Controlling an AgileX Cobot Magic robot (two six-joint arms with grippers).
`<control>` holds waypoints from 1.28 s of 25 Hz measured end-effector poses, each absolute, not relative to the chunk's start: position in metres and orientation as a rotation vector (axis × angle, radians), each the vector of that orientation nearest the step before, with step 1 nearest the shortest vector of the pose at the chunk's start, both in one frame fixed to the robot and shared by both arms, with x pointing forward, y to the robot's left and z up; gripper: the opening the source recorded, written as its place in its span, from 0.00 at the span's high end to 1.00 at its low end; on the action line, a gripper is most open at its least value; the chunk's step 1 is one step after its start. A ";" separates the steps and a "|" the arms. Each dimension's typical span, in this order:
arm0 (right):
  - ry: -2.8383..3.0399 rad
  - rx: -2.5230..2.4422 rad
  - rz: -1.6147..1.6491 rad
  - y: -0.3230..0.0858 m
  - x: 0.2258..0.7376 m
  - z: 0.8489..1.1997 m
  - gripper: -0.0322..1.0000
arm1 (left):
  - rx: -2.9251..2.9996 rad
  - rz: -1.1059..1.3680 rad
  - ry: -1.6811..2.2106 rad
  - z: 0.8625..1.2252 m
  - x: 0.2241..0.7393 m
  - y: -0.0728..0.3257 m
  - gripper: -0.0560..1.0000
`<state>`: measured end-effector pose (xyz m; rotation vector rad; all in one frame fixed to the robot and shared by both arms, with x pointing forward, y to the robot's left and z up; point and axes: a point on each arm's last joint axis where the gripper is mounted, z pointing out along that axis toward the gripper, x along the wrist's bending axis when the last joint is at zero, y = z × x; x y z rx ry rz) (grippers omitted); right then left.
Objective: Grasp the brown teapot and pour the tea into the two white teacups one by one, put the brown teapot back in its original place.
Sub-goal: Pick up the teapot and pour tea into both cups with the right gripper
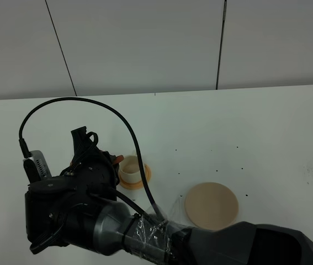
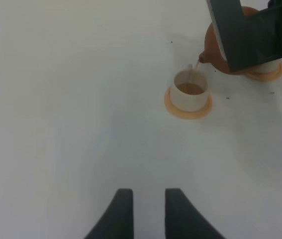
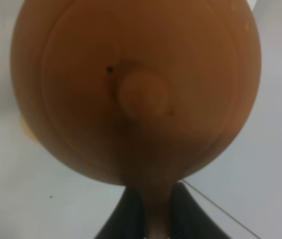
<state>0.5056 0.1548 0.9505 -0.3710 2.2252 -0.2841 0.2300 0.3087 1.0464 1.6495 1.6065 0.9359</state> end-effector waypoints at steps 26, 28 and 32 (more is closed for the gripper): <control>2.245 -0.392 -0.300 0.156 0.505 0.940 0.88 | 1.650 0.936 1.606 1.046 0.230 0.309 0.73; 2.245 -0.396 -0.303 0.156 0.505 0.939 0.88 | 1.650 0.936 1.606 1.046 0.230 0.309 0.73; 2.245 -0.400 -0.305 0.156 0.505 0.939 0.88 | 1.650 0.936 1.606 1.046 0.230 0.309 0.73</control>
